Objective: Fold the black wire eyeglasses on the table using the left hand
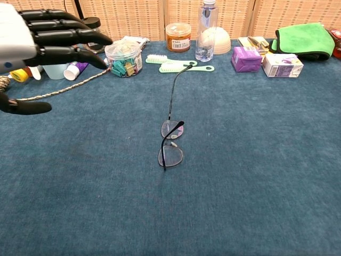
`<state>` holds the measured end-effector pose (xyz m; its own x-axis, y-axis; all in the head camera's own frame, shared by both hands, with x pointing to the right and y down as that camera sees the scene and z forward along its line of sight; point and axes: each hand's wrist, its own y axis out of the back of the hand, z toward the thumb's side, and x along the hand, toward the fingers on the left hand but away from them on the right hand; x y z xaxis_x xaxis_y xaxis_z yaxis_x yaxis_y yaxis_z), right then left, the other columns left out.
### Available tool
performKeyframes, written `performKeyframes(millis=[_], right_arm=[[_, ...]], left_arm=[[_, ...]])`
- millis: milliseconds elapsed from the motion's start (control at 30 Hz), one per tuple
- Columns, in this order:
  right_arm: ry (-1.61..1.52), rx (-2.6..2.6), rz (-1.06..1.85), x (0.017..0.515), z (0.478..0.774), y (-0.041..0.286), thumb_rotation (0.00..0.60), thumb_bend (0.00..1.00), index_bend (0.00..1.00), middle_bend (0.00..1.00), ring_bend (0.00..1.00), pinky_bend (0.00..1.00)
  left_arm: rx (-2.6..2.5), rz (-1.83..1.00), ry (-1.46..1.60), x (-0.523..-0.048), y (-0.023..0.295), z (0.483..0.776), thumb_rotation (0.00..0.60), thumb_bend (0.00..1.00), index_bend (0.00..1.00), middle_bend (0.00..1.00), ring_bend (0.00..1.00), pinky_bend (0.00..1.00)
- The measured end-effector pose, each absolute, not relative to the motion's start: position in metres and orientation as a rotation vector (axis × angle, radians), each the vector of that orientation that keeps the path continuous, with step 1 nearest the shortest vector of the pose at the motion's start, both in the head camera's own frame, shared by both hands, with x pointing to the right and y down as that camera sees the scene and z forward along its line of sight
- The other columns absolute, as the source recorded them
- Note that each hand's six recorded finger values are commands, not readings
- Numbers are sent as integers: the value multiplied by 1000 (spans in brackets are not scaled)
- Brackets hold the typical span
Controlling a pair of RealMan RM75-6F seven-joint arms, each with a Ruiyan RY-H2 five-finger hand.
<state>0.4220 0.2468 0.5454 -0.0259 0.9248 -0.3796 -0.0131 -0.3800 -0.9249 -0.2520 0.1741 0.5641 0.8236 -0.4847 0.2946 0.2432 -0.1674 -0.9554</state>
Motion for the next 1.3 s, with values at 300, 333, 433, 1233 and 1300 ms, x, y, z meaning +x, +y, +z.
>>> performKeyframes(millis=[300,333,433,1233,1300], right_arm=[[-1017,-1470,1513,424,547,248,600,0,172,21,50,64],[-1017,-1470,1513,424,547,248,600,0,172,21,50,64],[-1018,-1470,1514,425,547,248,600,0,172,21,50,64],[-1076,-1453,1512,444,543,248,600,0,175,21,50,64],[-1083,-1450,1511,446,542,248,600,0,177,21,50,64]], left_arm=[[-1514,-603,56,-220,181,573,584,264,48,0,0,1],[-1502,-597,40,-214,182,574,583,264,43,0,0,0],[-1478,-576,14,-200,185,573,582,264,28,0,0,0],[-1382,-507,-135,-122,213,593,584,264,18,0,0,0],[-1378,-507,-151,-119,215,596,584,264,24,0,0,0]])
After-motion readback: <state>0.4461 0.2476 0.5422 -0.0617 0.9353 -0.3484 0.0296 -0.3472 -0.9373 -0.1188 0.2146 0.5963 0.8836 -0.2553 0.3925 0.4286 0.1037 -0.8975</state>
